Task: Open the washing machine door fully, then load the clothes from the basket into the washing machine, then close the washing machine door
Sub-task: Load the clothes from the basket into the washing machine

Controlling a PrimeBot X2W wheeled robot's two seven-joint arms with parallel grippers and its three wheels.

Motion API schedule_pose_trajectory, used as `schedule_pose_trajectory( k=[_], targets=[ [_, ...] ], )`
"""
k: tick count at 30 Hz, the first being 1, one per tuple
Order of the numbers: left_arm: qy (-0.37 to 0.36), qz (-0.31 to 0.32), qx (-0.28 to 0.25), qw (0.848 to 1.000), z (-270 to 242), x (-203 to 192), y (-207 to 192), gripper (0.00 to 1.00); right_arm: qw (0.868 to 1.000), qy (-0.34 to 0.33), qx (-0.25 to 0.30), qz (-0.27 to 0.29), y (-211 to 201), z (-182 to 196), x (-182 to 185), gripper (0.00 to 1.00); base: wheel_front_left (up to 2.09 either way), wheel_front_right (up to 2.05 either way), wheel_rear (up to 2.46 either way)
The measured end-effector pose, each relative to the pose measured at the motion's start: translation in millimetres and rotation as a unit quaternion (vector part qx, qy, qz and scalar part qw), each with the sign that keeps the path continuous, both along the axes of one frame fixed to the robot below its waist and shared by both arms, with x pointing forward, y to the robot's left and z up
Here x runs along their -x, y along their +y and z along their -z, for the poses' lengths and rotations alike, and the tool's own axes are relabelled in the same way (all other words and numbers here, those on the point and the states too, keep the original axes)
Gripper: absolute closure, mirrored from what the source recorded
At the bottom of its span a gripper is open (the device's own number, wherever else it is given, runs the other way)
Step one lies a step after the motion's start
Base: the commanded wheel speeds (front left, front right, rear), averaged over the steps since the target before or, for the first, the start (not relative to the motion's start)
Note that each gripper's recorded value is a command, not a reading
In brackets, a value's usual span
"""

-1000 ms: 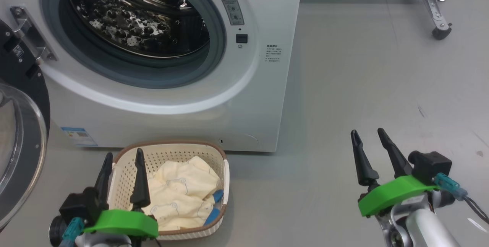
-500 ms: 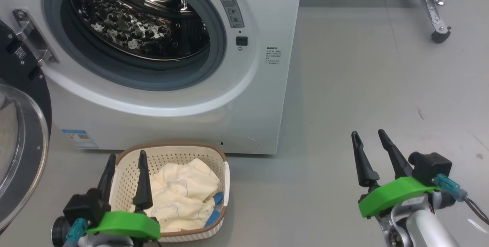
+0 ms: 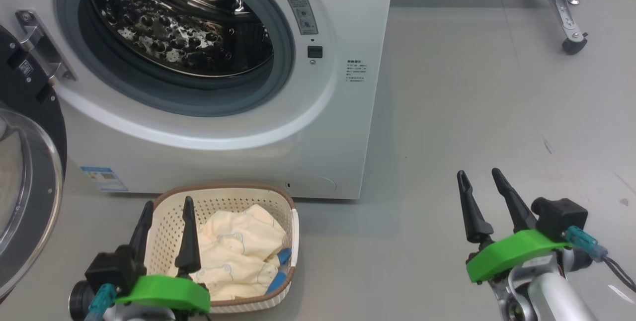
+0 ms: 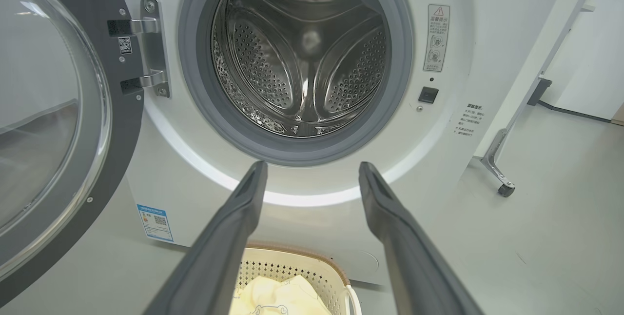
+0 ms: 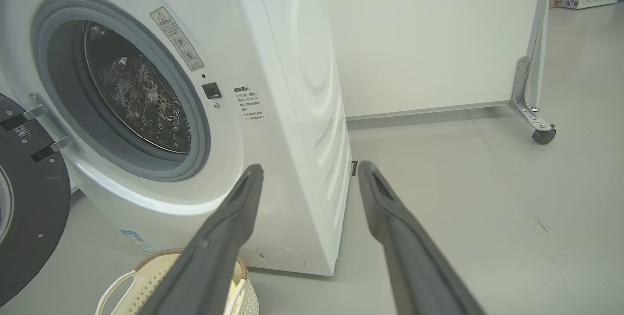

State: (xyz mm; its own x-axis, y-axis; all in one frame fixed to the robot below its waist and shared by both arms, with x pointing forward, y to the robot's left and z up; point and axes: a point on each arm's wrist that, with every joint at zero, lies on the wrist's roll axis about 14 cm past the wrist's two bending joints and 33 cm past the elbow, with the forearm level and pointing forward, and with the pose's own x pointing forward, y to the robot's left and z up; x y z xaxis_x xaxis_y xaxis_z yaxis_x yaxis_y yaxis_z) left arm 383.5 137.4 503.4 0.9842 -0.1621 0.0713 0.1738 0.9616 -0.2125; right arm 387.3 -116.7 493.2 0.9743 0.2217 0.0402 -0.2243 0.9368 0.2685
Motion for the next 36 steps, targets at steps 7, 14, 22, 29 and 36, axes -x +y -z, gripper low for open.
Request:
schedule_pose_trajectory(
  k=[7,14,22,29,36],
  targets=[
    [0.005,0.002,-0.001,1.0,3.1,0.5,-1.1,0.0,1.0,0.0,0.0,0.001,-0.4,-0.2,0.2,0.0,0.0,0.0,0.0],
    [0.007,0.003,-0.001,1.0,4.2,0.5,-1.8,0.0,1.0,0.0,0.0,0.001,-0.9,-0.3,0.4,0.0,0.0,0.0,0.0],
    [0.009,0.006,-0.001,1.0,6.0,0.3,-3.8,0.0,1.0,0.001,0.0,0.001,-0.8,0.9,0.3,0.0,0.0,0.0,0.0],
    [0.027,0.011,-0.002,1.0,18.3,-3.3,-7.3,0.0,1.0,0.017,0.0,0.003,-2.3,11.9,-1.8,0.0,0.0,0.0,0.0],
    [0.065,0.024,-0.002,0.998,45.8,-16.2,-16.0,0.0,0.999,0.05,0.007,0.019,-13.8,35.9,-8.9,0.0,0.0,0.0,0.0]
  ],
)
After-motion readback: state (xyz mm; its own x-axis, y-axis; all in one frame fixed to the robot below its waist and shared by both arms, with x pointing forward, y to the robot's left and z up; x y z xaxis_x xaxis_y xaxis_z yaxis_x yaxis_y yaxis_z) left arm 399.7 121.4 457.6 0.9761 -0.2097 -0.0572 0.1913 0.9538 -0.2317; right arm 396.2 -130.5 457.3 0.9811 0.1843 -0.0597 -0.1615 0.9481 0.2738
